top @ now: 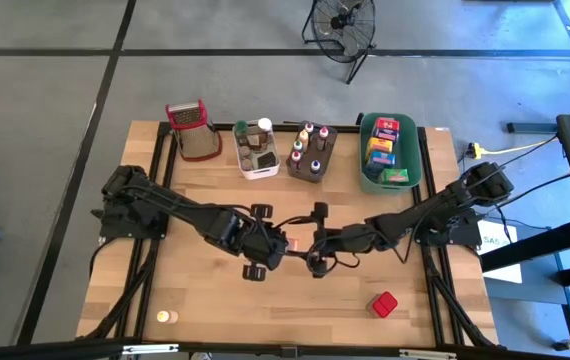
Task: Pick & Place Kitchen Items
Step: Put the orange cereal box into the green bin
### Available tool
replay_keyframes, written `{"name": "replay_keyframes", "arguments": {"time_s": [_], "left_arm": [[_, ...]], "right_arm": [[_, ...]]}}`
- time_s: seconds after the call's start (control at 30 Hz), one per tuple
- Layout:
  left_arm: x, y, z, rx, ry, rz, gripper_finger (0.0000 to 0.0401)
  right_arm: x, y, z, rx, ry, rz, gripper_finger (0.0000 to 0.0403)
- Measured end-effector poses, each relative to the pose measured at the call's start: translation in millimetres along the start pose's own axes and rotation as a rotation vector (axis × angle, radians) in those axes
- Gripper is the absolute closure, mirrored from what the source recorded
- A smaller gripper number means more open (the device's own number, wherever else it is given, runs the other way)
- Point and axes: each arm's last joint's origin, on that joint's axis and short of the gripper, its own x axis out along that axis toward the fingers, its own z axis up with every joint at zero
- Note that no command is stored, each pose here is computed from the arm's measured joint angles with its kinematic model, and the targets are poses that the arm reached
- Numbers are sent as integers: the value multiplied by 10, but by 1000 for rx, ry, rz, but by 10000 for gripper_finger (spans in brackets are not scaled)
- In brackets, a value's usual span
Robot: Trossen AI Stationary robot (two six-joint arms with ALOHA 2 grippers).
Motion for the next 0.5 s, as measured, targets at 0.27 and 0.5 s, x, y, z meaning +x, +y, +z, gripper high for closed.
{"name": "replay_keyframes", "arguments": {"time_s": [0.27,0.5], "left_arm": [[-8,-16,-8,-11,0,14,255],[27,-24,-26,-38,3,18,255]], "right_arm": [[0,-15,20,2,41,-40,50],[-103,-49,19,47,118,-44,50]]}}
